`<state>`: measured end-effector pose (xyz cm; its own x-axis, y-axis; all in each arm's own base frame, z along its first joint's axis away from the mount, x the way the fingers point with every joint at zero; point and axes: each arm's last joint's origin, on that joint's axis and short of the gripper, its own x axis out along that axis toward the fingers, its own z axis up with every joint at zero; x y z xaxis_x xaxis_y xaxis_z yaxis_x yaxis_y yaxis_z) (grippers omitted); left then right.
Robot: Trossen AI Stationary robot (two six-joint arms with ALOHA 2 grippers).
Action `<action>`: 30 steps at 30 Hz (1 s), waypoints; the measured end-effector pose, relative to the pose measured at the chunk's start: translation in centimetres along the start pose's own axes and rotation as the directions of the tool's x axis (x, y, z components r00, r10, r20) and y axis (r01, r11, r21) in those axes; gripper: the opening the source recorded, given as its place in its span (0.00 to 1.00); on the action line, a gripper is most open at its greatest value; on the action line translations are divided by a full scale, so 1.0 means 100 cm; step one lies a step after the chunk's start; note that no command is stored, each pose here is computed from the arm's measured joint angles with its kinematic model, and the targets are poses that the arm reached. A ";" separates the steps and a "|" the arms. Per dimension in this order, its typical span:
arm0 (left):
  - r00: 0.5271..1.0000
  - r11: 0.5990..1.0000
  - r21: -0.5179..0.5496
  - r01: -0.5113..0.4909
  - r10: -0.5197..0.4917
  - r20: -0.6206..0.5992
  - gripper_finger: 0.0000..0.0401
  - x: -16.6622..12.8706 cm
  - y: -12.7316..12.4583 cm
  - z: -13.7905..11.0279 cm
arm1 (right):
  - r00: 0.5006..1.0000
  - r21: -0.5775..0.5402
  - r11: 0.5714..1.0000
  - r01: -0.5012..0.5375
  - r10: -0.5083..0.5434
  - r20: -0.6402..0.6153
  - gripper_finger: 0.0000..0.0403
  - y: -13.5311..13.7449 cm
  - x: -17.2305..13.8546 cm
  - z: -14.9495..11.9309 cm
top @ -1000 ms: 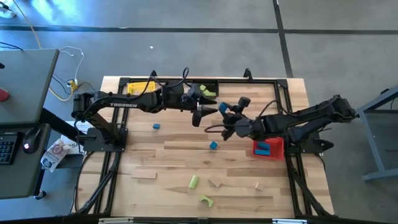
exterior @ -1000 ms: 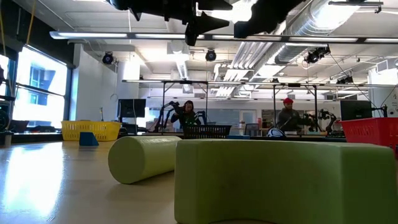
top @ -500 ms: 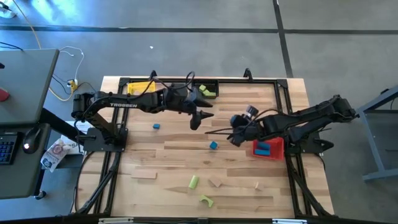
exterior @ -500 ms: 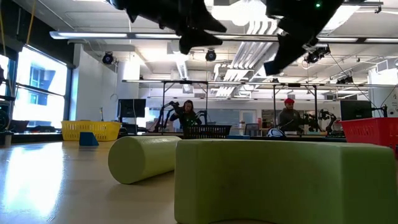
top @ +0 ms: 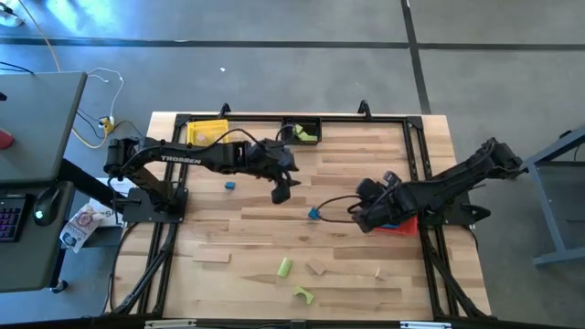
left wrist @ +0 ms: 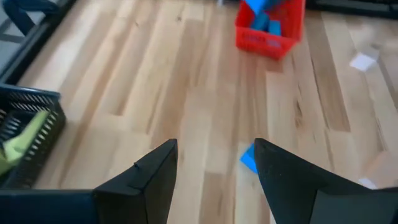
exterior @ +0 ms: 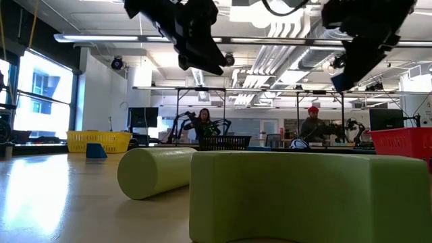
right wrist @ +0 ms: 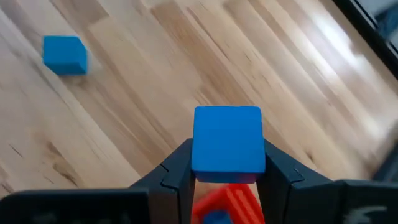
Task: Sort & place blocks by color
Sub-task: Put the blue block into the red basket
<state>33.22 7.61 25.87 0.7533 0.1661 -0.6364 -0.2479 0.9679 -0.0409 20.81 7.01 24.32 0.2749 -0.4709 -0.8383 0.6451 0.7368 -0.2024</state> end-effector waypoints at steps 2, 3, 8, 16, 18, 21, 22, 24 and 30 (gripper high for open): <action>1.000 1.000 0.013 0.014 -0.014 -0.015 0.50 0.000 -0.007 -0.002 | 0.999 0.034 0.999 0.028 -0.027 -0.018 0.26 -0.002 -0.003 -0.006; 1.000 0.999 0.023 0.022 -0.021 -0.022 0.50 0.000 -0.010 -0.003 | 0.999 0.052 0.998 0.043 -0.042 -0.029 0.26 -0.003 -0.005 -0.009; 0.997 0.996 0.060 0.062 -0.059 -0.058 0.50 -0.001 -0.028 -0.007 | 0.990 0.148 0.982 0.116 -0.102 -0.097 0.26 -0.009 -0.012 -0.023; 0.987 0.984 0.120 0.133 -0.120 -0.108 0.50 -0.004 -0.058 -0.015 | 0.974 0.234 0.964 0.125 -0.074 -0.214 0.26 -0.007 -0.017 -0.035; 0.984 0.980 0.134 0.149 -0.133 -0.119 0.50 -0.005 -0.065 -0.017 | 0.970 0.243 0.962 0.124 -0.067 -0.232 0.26 -0.006 -0.018 -0.037; 0.977 0.974 0.150 0.170 -0.146 -0.158 0.50 -0.007 -0.074 -0.023 | 0.965 0.242 0.960 0.143 -0.081 -0.248 0.26 -0.001 -0.016 -0.039; 0.974 0.973 0.149 0.176 -0.150 -0.170 0.50 -0.008 -0.077 -0.024 | 0.963 0.236 0.960 0.154 -0.092 -0.254 0.26 0.001 -0.014 -0.040; 0.969 0.972 0.145 0.185 -0.156 -0.190 0.50 -0.009 -0.082 -0.027 | 0.954 0.218 0.959 0.179 -0.115 -0.278 0.26 0.006 -0.009 -0.042; 0.961 0.962 0.167 0.216 -0.179 -0.212 0.50 -0.012 -0.095 -0.032 | 0.920 0.162 0.953 0.255 -0.188 -0.343 0.26 0.019 0.004 -0.049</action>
<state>32.74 -2.42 24.60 0.6391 -0.0536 -0.7672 0.0258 0.9985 -0.0483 18.71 10.57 21.10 -0.1127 -0.4057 -0.9071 0.8005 0.5037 -0.3247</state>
